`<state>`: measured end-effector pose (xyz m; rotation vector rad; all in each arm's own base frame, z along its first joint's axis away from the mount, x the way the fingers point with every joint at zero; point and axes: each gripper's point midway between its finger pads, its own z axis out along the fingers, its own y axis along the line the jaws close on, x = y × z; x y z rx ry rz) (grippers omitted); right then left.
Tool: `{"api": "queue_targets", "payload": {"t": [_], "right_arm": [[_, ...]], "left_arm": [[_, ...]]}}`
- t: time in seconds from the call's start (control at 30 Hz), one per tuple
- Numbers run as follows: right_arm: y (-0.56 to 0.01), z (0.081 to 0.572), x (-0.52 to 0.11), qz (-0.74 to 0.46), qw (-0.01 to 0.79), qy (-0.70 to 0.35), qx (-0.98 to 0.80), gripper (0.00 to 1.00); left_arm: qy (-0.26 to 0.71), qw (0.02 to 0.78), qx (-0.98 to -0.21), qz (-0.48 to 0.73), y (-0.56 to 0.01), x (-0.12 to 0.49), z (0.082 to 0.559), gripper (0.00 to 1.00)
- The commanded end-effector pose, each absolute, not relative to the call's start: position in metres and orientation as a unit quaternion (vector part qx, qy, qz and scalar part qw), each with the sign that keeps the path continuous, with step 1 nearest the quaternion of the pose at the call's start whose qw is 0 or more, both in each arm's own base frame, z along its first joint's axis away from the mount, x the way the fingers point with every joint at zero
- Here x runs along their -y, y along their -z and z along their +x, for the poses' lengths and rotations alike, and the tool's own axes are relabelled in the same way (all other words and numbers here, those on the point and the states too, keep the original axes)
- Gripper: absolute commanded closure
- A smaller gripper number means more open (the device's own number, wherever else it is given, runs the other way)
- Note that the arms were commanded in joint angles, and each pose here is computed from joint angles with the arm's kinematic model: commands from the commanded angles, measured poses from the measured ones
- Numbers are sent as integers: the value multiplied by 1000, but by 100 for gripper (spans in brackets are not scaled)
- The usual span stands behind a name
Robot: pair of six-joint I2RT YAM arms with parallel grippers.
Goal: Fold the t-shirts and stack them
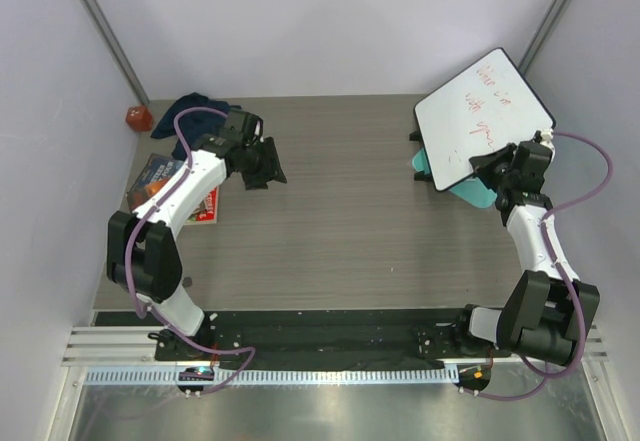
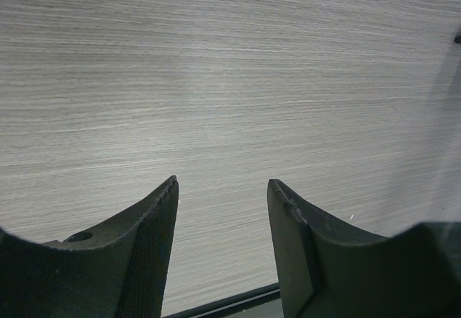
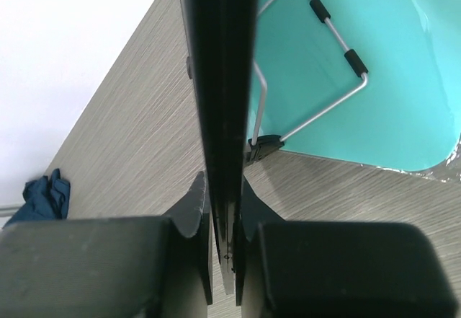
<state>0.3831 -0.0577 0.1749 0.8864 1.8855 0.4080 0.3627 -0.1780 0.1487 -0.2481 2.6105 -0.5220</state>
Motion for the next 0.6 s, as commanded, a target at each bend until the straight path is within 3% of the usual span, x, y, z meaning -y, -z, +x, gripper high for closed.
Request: {"api": "queue_targets", "payload": {"t": [0.0, 0.27, 0.47, 0.57], "right_arm": [[-63, 284, 69, 422, 268, -21, -866, 99], [-53, 281, 56, 435, 234, -50, -868, 99], [-52, 277, 57, 441, 231, -45, -866, 60], [-50, 278, 57, 442, 228, -49, -866, 59]], "left_arm": [[216, 258, -938, -77, -172, 184, 363, 47], [219, 264, -936, -77, -177, 183, 363, 46], [223, 264, -935, -77, -178, 184, 363, 46], [222, 265, -935, -77, -178, 183, 364, 46]]}}
